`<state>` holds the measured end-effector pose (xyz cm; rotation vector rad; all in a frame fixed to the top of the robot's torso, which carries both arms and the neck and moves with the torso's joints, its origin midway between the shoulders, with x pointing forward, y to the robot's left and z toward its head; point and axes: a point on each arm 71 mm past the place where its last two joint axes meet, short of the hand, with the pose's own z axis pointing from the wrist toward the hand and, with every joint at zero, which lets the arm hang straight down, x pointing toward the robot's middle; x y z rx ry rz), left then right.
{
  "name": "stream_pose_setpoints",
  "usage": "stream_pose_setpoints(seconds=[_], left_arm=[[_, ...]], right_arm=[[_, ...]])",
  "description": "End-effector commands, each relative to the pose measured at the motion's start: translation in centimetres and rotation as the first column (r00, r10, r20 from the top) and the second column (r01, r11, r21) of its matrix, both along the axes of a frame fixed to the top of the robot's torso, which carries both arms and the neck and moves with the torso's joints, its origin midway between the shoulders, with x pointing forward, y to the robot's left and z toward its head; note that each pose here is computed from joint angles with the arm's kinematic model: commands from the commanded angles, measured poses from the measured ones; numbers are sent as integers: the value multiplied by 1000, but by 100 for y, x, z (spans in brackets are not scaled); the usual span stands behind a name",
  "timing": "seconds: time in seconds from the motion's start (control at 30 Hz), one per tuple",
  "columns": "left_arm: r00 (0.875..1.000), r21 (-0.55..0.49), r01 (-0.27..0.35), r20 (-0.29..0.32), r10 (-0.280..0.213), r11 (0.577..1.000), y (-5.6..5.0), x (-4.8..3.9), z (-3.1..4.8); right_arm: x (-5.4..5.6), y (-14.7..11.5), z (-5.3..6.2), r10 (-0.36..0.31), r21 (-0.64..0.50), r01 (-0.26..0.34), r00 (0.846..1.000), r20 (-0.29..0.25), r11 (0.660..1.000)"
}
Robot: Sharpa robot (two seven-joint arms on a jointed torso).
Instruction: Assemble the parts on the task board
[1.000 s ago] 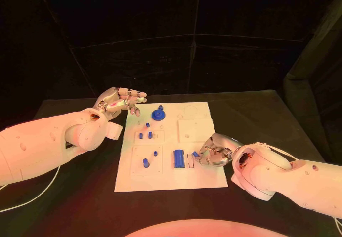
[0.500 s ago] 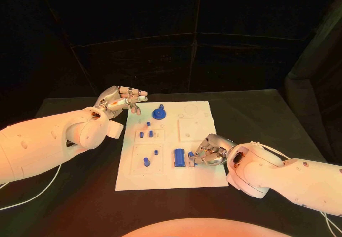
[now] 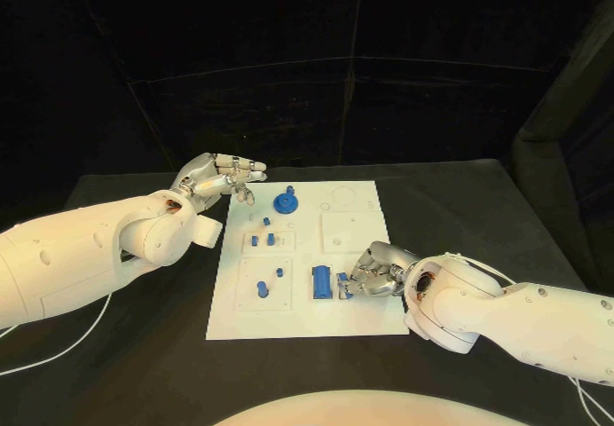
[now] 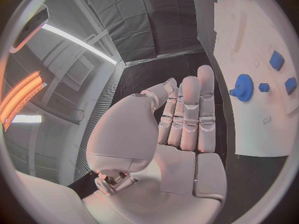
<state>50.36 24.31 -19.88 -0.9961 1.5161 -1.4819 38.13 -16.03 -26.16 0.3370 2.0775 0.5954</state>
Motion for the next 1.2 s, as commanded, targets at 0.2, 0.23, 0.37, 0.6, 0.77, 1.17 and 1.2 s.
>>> stream_pose_setpoints(seconds=[0.2, 0.23, 0.37, 0.6, 0.77, 1.17, 1.2], left_arm=[[1000, -10, 13, 2, -13, 1000, -19, -2, 13], [1000, -10, 13, 2, -13, 1000, -20, -2, 13], [1000, -10, 13, 2, -13, 1000, -21, -1, 13], [1000, -10, 12, 2, -12, 1000, -18, 0, 12], [1000, -9, 11, 1, -11, 1000, -13, 1, 12], [1000, -7, 8, 2, -8, 1000, -1, 9, 9], [1000, -7, 8, 1, -8, 1000, -1, 10, 9]], right_arm=[[2, 31, -3, 17, -11, -17, 1000, 0, 1000], [4, 36, -1, 18, -10, -18, 1000, 3, 1000], [10, 59, 2, 22, -3, -22, 1000, 11, 1000], [7, 78, 12, 31, 6, -31, 999, 20, 999], [-7, 68, 32, 36, 18, -37, 999, 31, 999], [-29, -34, 68, 29, 18, -30, 998, 55, 999], [-31, -39, 68, 31, 16, -32, 998, 54, 999]])
